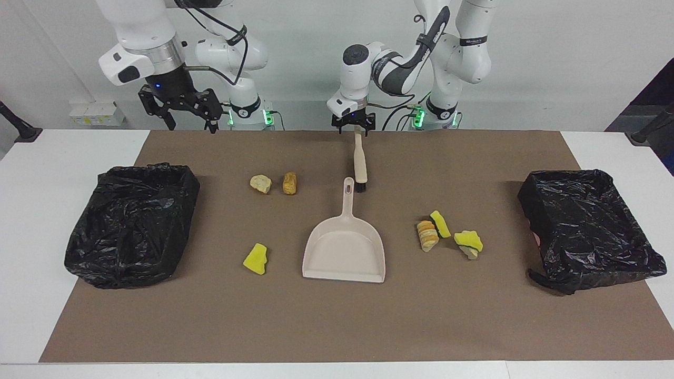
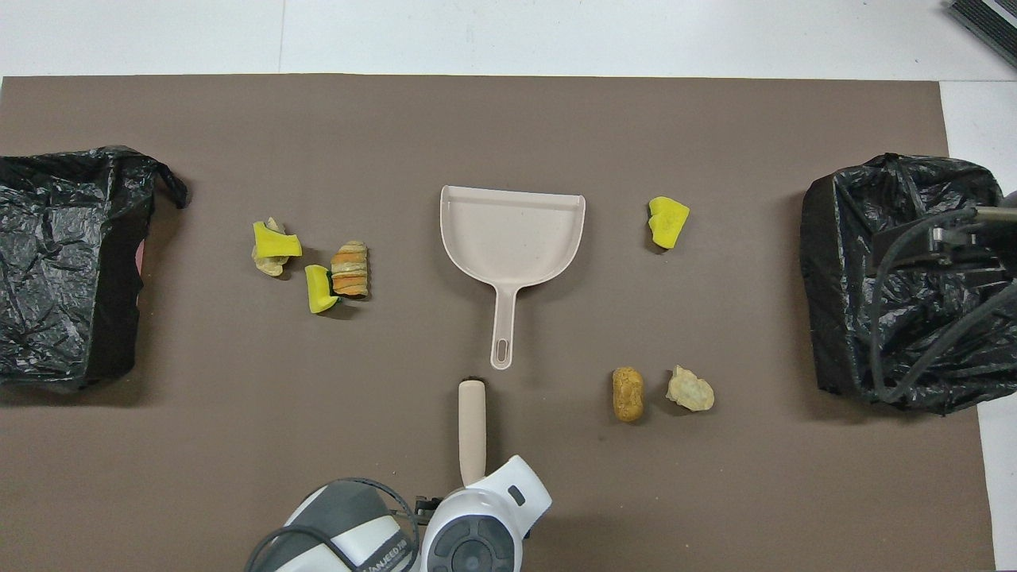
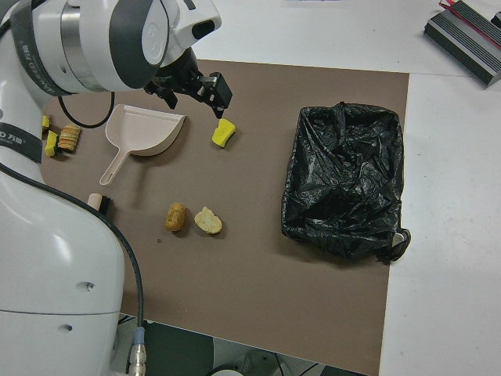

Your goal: Sweep and dump trash in bin

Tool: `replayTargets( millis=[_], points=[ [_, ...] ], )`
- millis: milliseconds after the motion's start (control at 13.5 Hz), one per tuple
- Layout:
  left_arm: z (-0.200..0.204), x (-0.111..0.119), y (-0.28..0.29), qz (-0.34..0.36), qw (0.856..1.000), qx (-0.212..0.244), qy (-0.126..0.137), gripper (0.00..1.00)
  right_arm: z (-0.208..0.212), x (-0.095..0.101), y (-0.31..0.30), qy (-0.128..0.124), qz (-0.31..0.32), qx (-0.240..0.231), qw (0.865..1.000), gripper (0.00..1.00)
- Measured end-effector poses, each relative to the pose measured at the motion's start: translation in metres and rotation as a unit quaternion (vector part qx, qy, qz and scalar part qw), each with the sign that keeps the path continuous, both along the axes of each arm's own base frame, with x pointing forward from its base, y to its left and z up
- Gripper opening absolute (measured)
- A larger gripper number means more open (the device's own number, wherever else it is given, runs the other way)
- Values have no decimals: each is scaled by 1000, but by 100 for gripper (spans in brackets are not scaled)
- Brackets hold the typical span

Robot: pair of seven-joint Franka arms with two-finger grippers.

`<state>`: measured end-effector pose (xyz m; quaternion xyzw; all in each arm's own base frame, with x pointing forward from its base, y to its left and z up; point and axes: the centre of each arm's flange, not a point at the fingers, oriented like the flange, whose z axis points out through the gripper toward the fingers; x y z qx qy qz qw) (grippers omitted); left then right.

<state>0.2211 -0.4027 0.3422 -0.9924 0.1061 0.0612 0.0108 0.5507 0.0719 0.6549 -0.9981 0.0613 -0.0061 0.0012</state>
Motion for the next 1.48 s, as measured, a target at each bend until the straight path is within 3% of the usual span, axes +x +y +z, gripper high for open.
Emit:
replayTargets(
  millis=[74,444,962,1184,1332,1480],
  points=[
    [-1,0,1,0,1000,1,0,92,-6,4,20,-7,2,2,1000,100],
    [-4,2,7,1,1000,17,13,28,-67,36,113,-12,13,-1,1000,100],
    [14,30,42,28,998,47,36,27,-148,69,222,-29,33,-15,999,100],
    [36,74,88,47,997,35,41,27,-203,75,258,-13,37,-16,999,100],
    [55,101,124,44,998,25,36,27,-233,67,291,-8,36,-17,999,100],
    [77,122,160,32,998,42,23,27,-252,59,309,-3,36,-19,999,100]
  ],
)
